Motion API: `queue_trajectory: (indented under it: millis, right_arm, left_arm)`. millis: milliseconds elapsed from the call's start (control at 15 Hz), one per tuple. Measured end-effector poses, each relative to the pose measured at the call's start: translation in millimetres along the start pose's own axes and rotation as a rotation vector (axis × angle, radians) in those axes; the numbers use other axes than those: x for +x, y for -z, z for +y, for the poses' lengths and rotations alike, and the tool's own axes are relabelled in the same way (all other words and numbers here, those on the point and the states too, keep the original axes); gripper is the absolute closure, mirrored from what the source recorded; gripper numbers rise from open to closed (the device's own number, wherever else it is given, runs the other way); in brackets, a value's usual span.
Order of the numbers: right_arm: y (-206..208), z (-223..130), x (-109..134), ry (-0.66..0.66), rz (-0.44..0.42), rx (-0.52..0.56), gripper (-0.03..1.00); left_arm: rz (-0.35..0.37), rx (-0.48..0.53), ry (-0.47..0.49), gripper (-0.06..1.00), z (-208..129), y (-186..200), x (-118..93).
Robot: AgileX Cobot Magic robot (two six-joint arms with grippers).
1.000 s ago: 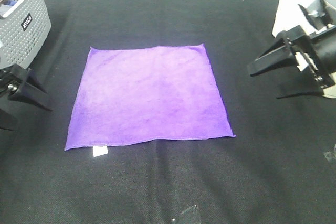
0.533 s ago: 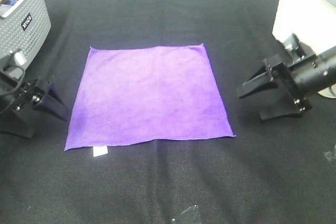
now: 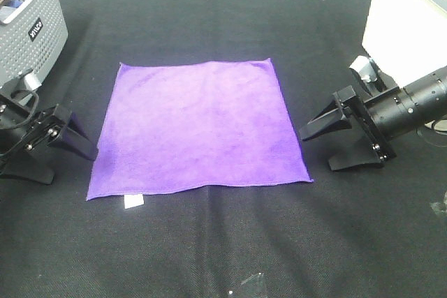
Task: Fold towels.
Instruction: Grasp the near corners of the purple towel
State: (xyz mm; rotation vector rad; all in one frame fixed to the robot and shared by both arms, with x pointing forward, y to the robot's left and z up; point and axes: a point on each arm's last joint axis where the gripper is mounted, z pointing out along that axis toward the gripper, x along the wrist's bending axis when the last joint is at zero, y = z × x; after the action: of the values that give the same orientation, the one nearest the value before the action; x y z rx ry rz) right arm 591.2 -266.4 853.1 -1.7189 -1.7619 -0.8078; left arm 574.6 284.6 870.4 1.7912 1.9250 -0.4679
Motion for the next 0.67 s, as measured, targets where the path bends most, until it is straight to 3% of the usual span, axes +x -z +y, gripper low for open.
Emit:
queue_trajectory:
  millis: [267, 533, 667]
  right_arm:
    - [-9, 1, 3, 0.004, -0.017, 0.015, 0.11]
    - [-48, -1, 28, 0.053, -0.04, 0.084, 0.31]
    - [-59, -1, 38, 0.09, -0.07, 0.106, 0.35]
  left_arm:
    - [-0.002, 0.032, -0.061, 0.07, -3, -15, -23]
    - [-0.003, 0.068, -0.087, 0.17, -3, -41, -55]
    - [-0.012, 0.085, -0.089, 0.2, -1, -48, -61]
